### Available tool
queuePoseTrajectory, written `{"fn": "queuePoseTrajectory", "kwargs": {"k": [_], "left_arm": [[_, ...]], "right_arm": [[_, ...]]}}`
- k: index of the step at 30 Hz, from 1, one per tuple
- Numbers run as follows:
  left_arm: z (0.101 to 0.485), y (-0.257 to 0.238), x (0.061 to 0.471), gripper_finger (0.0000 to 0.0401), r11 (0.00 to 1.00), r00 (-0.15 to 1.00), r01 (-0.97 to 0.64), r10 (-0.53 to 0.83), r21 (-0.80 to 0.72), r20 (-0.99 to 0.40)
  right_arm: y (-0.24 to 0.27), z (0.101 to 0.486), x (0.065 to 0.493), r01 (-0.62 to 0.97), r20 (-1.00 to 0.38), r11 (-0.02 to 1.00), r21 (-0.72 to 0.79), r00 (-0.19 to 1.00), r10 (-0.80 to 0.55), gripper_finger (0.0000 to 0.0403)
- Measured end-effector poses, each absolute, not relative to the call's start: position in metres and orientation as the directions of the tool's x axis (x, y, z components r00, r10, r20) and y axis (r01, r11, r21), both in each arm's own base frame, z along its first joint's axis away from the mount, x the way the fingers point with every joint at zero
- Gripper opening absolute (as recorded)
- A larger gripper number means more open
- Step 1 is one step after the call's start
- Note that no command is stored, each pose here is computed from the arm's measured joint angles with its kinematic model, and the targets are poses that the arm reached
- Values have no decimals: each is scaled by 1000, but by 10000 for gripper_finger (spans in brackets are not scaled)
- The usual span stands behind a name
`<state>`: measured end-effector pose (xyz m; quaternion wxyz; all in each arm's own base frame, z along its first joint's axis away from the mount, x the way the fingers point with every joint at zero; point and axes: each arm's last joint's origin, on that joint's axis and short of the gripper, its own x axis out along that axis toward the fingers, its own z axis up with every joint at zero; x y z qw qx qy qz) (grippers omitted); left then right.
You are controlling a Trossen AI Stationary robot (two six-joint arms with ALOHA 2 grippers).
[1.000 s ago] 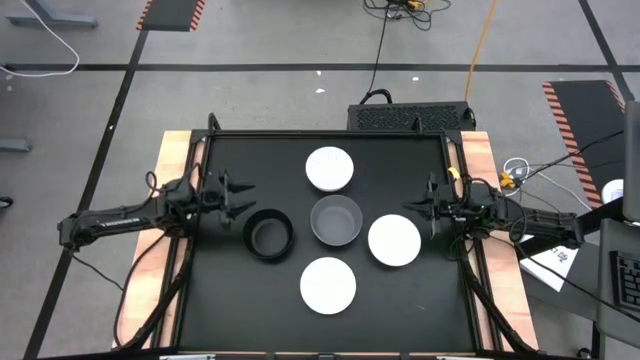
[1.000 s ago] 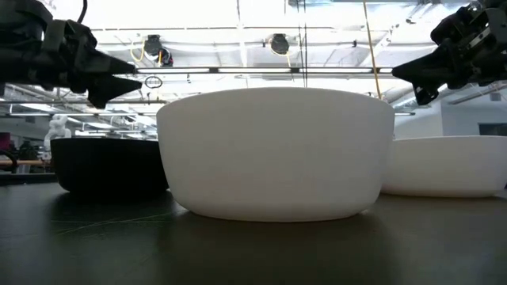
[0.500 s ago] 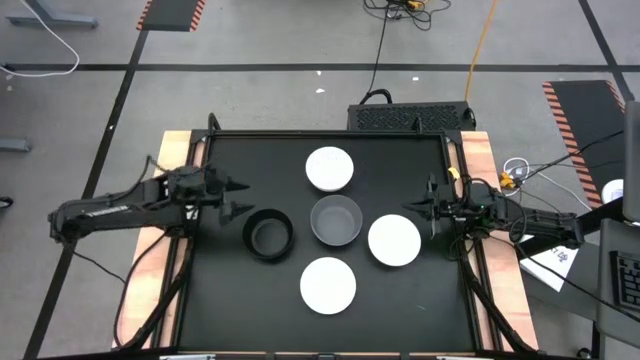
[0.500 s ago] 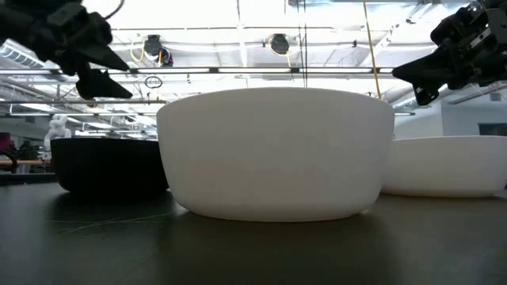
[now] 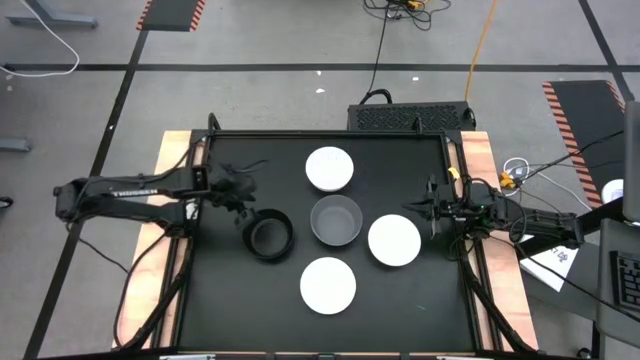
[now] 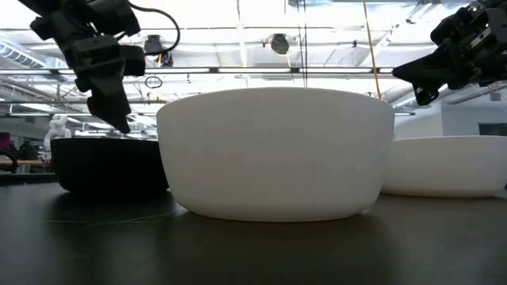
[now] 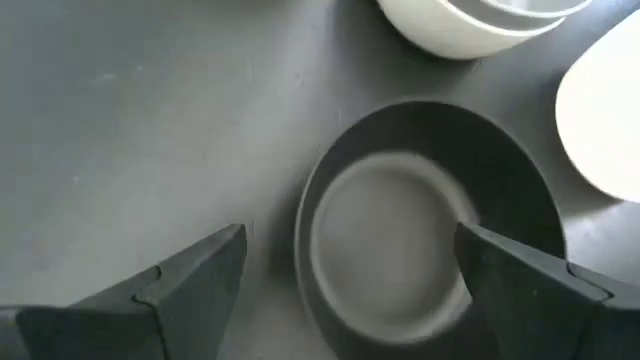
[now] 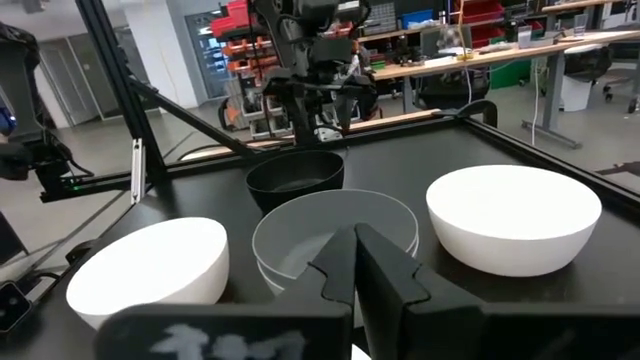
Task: Nest bowls inside each other
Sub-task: Stack the black bowl on top of the gray bowl
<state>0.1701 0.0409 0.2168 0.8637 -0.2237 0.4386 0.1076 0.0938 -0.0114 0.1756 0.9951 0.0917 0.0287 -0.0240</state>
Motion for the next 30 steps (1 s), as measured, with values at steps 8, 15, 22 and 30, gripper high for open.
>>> {"fn": "queuePoseTrajectory", "kwargs": {"k": [8,15,22,30], "left_arm": [[207,42,181,360,857,518,-402,-78,-323,-852],[198,43,194,360,857,508,-416,-59,-304,-860],[187,45,199,360,862,454,-429,-51,-269,-889],[175,47,204,360,863,397,-441,-57,-245,-916]], "right_arm": [[-11,176,94,30,-61,978,205,998,-18,0],[-11,176,94,30,-61,978,204,998,-18,0],[-11,176,94,30,-60,978,204,998,-18,0],[-11,176,94,30,-61,978,209,998,-17,0]]}}
